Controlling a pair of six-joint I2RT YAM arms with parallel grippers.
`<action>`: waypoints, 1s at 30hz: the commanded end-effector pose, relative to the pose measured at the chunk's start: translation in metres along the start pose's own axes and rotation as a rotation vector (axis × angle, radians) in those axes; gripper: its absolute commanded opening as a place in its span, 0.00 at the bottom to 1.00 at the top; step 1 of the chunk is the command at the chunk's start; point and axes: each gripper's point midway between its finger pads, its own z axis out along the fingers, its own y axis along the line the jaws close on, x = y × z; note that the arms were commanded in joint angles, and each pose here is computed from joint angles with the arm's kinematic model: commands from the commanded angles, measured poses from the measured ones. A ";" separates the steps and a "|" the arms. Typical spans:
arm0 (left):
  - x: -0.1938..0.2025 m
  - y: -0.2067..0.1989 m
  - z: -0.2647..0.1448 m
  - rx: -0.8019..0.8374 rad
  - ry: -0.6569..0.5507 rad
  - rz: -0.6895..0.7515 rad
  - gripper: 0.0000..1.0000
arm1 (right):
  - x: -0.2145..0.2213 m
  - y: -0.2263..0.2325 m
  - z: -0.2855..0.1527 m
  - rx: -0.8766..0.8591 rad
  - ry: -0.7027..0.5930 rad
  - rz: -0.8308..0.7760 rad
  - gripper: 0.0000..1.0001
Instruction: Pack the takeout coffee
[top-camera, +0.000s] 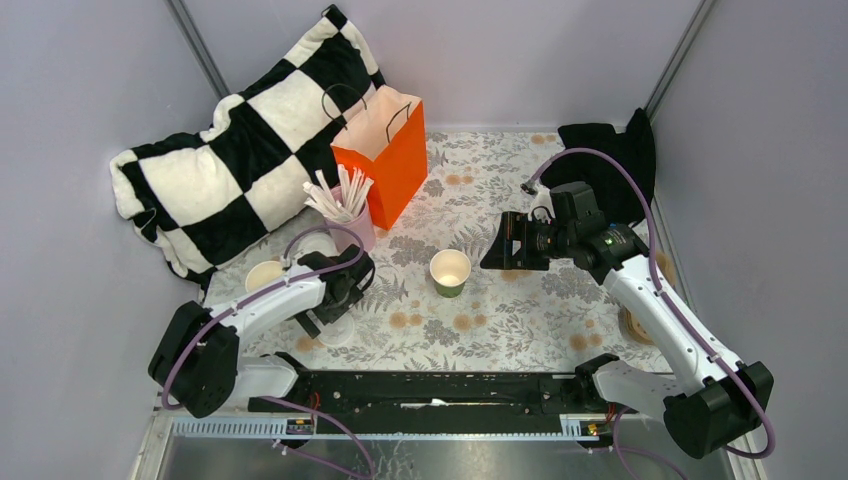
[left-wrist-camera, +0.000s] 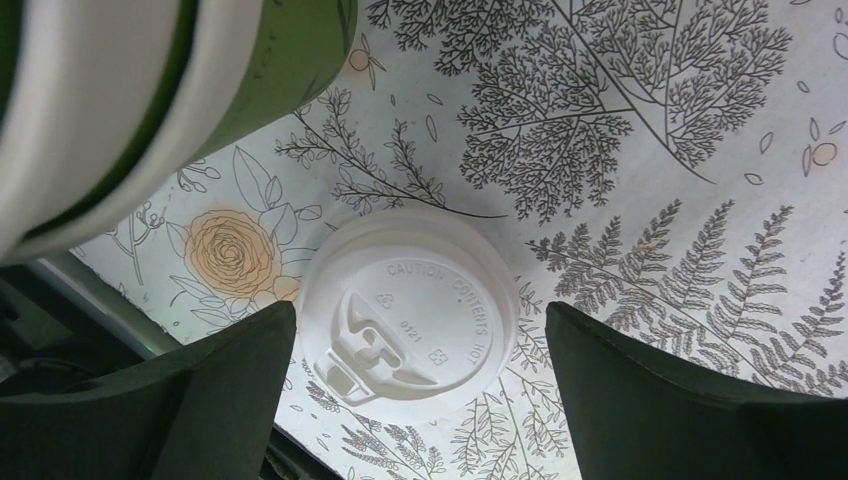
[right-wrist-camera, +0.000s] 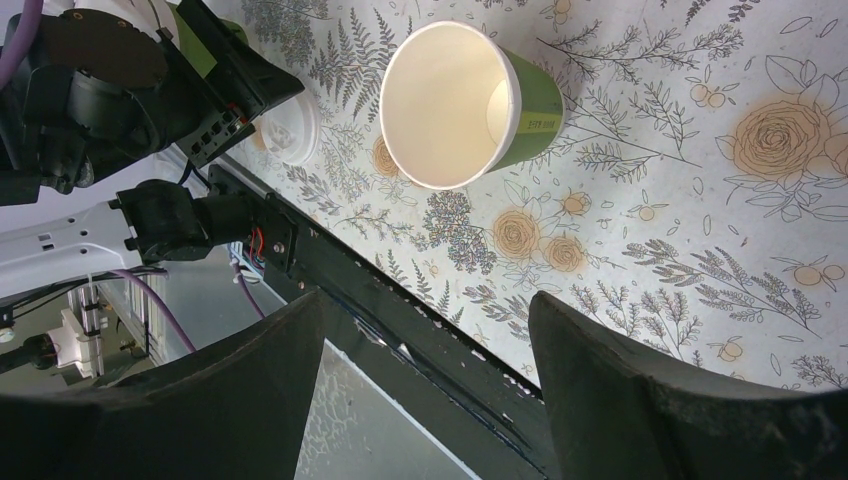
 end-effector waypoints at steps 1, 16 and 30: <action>0.012 0.011 0.000 -0.048 0.060 0.010 0.99 | -0.002 0.010 -0.004 -0.043 -0.015 -0.035 0.80; 0.030 0.005 0.012 -0.009 0.116 0.014 0.99 | 0.002 0.009 -0.006 -0.044 -0.013 -0.031 0.80; 0.032 -0.035 -0.002 0.076 0.116 0.094 0.99 | 0.003 0.009 -0.006 -0.044 -0.013 -0.030 0.80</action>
